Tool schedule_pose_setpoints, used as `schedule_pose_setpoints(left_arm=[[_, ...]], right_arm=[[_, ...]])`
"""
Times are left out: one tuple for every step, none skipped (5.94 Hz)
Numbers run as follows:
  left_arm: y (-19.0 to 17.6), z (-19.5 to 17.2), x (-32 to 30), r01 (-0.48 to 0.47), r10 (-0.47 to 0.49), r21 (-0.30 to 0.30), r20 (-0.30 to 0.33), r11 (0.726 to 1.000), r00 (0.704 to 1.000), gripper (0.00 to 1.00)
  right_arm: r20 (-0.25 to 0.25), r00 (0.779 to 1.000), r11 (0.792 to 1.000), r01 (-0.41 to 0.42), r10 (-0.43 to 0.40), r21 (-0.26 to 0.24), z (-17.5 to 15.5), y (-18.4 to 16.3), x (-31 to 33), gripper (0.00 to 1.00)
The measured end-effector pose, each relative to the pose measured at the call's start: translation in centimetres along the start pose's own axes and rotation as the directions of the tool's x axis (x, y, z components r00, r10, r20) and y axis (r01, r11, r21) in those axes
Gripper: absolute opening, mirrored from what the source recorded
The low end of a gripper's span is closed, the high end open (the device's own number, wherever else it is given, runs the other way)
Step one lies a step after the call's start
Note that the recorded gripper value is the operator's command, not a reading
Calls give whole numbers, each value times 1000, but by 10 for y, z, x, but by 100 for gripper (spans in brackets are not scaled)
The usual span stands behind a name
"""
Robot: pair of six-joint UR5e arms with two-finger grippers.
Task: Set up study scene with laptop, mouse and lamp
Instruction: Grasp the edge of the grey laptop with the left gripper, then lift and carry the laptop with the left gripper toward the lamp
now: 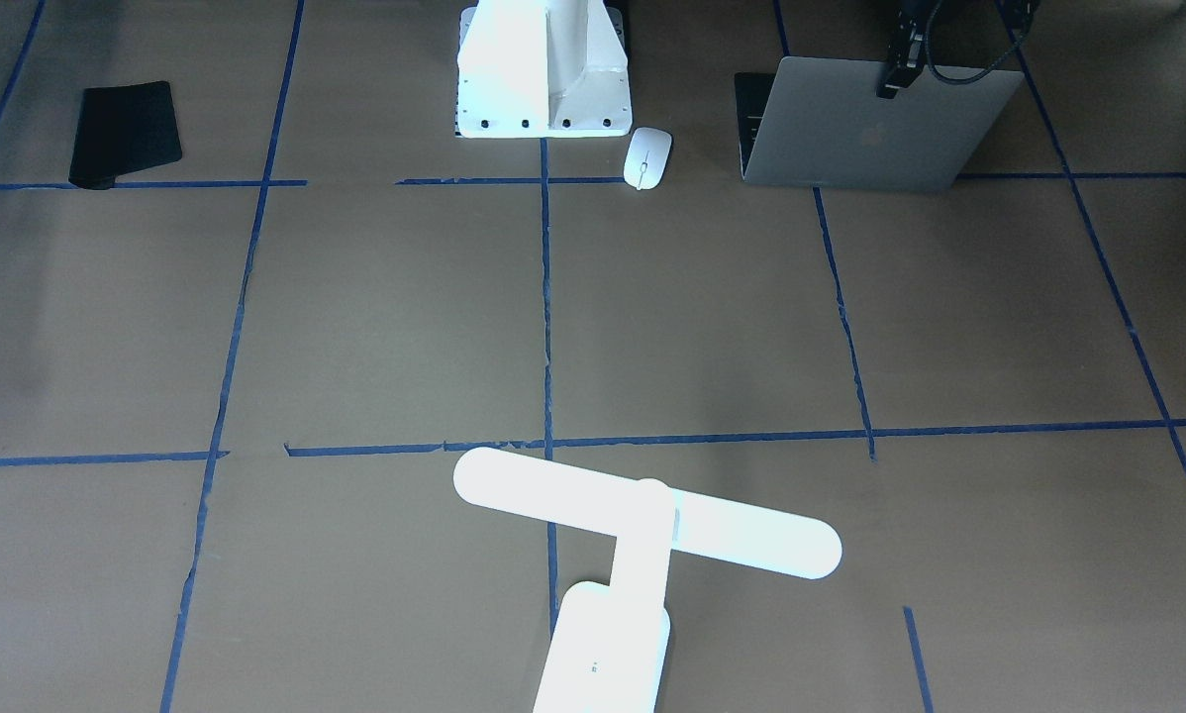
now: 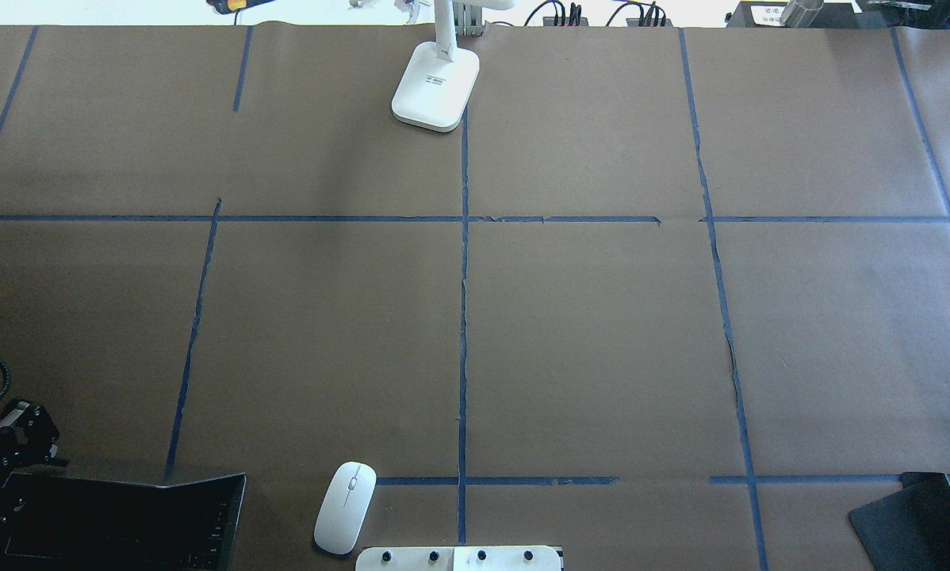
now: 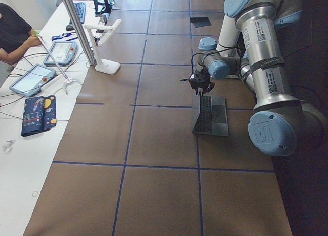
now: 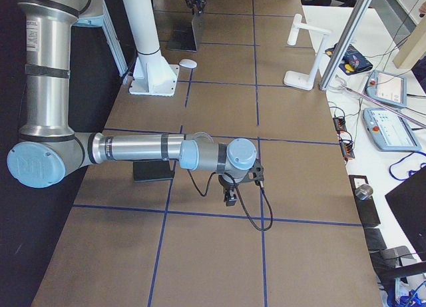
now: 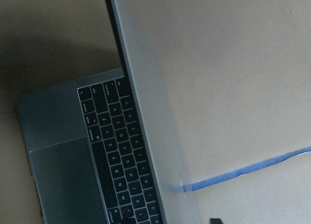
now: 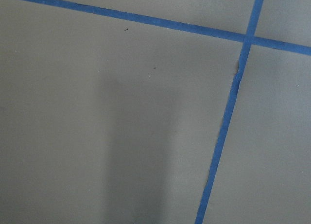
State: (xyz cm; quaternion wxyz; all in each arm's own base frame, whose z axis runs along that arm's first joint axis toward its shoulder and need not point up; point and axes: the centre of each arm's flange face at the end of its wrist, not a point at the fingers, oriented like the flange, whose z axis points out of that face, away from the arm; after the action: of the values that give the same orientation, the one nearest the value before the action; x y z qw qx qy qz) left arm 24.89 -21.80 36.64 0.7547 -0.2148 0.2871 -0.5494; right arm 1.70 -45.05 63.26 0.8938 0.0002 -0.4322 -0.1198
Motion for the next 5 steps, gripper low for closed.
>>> schedule_pose_setpoints(left_arm=[[-1, -1, 2, 3, -3, 2, -7, 1000, 1000, 0], [-7, -8, 10, 1, -1, 2, -34, 1000, 999, 0], [-17, -18, 20, -14, 14, 7, -72, 1000, 997, 0], [-24, -26, 31, -43, 44, 12, -107, 999, 993, 0], [-28, -34, 44, -65, 67, 16, -143, 998, 988, 0]], right_arm=[[0, 1000, 1000, 2, -2, -1, 0, 0, 0, 100], [0, 1000, 1000, 4, -4, -2, 1, 0, -1, 100], [0, 1000, 1000, 8, -8, -6, 3, -1, -2, 100], [1, 1000, 1000, 13, -13, -13, 6, -3, -5, 100], [1, 1000, 1000, 16, -16, -18, 8, -4, -7, 100]])
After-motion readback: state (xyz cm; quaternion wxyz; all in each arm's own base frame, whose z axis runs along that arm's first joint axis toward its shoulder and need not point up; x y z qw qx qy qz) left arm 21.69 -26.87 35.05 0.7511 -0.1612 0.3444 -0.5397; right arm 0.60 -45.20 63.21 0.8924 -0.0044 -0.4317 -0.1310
